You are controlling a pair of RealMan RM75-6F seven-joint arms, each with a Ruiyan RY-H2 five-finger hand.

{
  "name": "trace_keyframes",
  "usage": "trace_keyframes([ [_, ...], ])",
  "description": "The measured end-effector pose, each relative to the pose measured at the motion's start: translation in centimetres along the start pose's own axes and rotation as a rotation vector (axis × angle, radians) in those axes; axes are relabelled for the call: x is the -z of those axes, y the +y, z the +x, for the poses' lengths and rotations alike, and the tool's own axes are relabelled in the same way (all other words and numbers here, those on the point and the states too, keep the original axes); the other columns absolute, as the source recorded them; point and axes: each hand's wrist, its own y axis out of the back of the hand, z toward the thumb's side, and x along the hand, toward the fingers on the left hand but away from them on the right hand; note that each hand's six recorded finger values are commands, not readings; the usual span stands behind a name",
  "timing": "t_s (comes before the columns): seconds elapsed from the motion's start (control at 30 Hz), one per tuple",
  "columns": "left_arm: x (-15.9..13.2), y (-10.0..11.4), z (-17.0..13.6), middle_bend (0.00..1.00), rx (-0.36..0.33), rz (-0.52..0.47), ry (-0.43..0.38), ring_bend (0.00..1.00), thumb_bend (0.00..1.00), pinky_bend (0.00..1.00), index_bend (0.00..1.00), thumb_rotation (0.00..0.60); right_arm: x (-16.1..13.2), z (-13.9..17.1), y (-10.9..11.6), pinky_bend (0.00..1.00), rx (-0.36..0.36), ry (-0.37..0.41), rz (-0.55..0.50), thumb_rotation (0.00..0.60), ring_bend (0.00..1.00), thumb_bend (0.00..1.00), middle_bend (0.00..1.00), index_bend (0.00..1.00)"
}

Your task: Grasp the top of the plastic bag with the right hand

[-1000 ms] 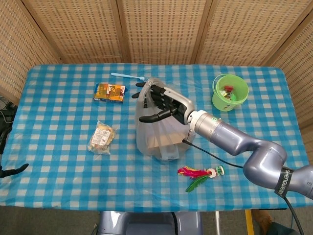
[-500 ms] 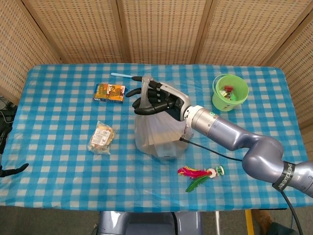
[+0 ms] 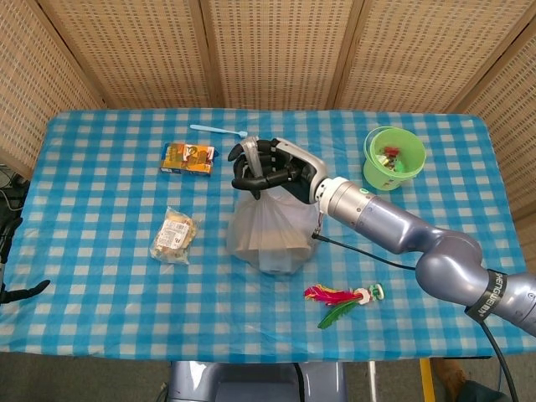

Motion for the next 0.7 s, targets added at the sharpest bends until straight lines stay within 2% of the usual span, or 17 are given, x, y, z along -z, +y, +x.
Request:
trace_keyframes([
  [0.13, 0.0, 0.0, 0.0, 0.0, 0.001, 0.0, 0.002, 0.0, 0.0, 0.0, 0.0, 0.6, 0.3, -0.2, -0.1, 0.97, -0.001, -0.01, 0.023, 0.6, 0.84, 0.0, 0.85, 0.85],
  [0.17, 0.1, 0.0, 0.1, 0.0, 0.001, 0.0, 0.002, 0.0, 0.0, 0.0, 0.0, 0.6, 0.4, -0.2, -0.1, 0.99, 0.0, -0.017, 0.036, 0.6, 0.85, 0.02, 0.86, 0.87],
  [0.2, 0.1, 0.0, 0.1, 0.0, 0.001, -0.001, 0.002, 0.0, 0.0, 0.0, 0.0, 0.6, 0.5, -0.3, -0.1, 1.0, 0.001, -0.022, 0.048, 0.6, 0.86, 0.08, 0.87, 0.9],
  [0.23, 0.1, 0.0, 0.1, 0.0, 0.001, -0.002, 0.002, 0.0, 0.0, 0.0, 0.0, 0.6, 0.6, -0.3, -0.1, 1.0, 0.001, -0.028, 0.063, 0.6, 0.87, 0.15, 0.88, 0.91],
  [0.3, 0.1, 0.0, 0.1, 0.0, 0.0, -0.002, 0.002, 0.0, 0.0, 0.0, 0.0, 0.6, 1.1, -0.3, 0.0, 1.0, 0.002, -0.052, 0.106, 0.6, 0.88, 0.44, 0.89, 0.94],
  [0.4, 0.1, 0.0, 0.1, 0.0, 0.0, -0.003, 0.002, 0.0, 0.0, 0.0, 0.0, 0.6, 1.7, -0.4, 0.2, 1.0, 0.009, -0.08, 0.159, 0.6, 0.89, 0.76, 0.89, 0.94],
  [0.5, 0.1, 0.0, 0.1, 0.0, 0.001, -0.003, 0.002, 0.0, 0.0, 0.0, 0.0, 0.6, 1.8, -0.5, 0.5, 1.0, 0.02, -0.082, 0.183, 0.6, 0.9, 0.97, 0.88, 0.92],
  [0.7, 0.1, 0.0, 0.1, 0.0, 0.001, -0.004, 0.003, 0.0, 0.0, 0.0, 0.0, 0.6, 1.7, -0.5, 1.2, 1.0, 0.061, -0.048, 0.229, 0.6, 0.91, 1.0, 0.88, 0.91],
])
